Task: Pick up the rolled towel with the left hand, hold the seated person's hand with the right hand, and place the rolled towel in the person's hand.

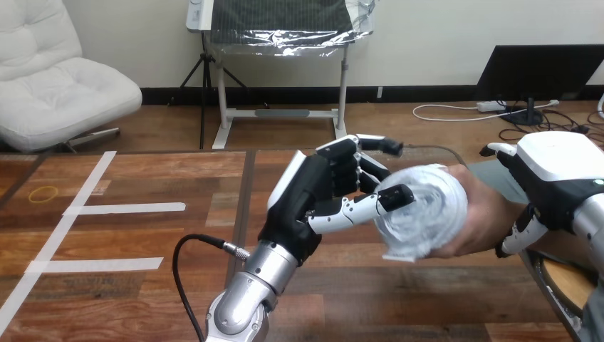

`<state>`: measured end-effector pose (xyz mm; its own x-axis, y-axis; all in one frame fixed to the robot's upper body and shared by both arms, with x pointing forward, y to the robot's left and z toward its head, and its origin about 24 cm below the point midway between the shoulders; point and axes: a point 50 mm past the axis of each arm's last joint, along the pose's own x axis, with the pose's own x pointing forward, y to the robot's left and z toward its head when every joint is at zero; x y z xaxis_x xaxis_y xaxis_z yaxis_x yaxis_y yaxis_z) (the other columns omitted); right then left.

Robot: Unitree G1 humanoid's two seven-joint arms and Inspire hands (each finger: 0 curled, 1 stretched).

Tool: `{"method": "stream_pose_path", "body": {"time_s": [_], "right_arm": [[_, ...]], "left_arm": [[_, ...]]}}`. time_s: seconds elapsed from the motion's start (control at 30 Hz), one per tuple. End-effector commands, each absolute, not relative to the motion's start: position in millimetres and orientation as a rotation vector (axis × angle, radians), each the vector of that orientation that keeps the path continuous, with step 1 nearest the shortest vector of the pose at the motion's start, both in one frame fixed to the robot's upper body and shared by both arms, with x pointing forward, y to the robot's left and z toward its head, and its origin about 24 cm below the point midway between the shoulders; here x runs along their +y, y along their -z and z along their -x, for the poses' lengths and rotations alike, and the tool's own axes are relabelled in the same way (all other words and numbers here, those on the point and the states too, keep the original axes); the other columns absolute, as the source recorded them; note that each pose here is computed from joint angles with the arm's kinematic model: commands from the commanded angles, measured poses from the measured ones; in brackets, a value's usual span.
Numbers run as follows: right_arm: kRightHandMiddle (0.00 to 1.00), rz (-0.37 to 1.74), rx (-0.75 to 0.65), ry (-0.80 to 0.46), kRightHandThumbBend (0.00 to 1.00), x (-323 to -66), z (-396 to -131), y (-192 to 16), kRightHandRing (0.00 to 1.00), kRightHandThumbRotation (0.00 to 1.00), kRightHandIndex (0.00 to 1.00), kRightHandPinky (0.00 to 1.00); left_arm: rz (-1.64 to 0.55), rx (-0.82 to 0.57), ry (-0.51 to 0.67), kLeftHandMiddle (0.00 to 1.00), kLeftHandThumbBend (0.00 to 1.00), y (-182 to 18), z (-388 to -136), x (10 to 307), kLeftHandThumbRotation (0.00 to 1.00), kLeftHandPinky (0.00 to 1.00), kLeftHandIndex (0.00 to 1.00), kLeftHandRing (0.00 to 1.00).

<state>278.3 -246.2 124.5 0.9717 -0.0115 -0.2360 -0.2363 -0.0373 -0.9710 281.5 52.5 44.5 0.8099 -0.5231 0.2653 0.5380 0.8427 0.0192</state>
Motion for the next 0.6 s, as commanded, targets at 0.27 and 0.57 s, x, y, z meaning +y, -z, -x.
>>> {"method": "stream_pose_path", "body": {"time_s": [0.27,0.57], "right_arm": [[0.96,1.567,0.06,-0.139,0.88,-232,-268,-153,0.95,0.05,0.9,0.84],[0.95,1.538,0.041,-0.141,0.89,-227,-259,-158,0.96,0.03,0.89,0.83]], "left_arm": [[0.039,-0.363,0.66,1.0,1.0,-65,-279,31,0.68,1.0,1.0,1.0],[0.043,-0.375,0.656,1.0,1.0,-65,-279,34,0.68,1.0,1.0,1.0]]}}
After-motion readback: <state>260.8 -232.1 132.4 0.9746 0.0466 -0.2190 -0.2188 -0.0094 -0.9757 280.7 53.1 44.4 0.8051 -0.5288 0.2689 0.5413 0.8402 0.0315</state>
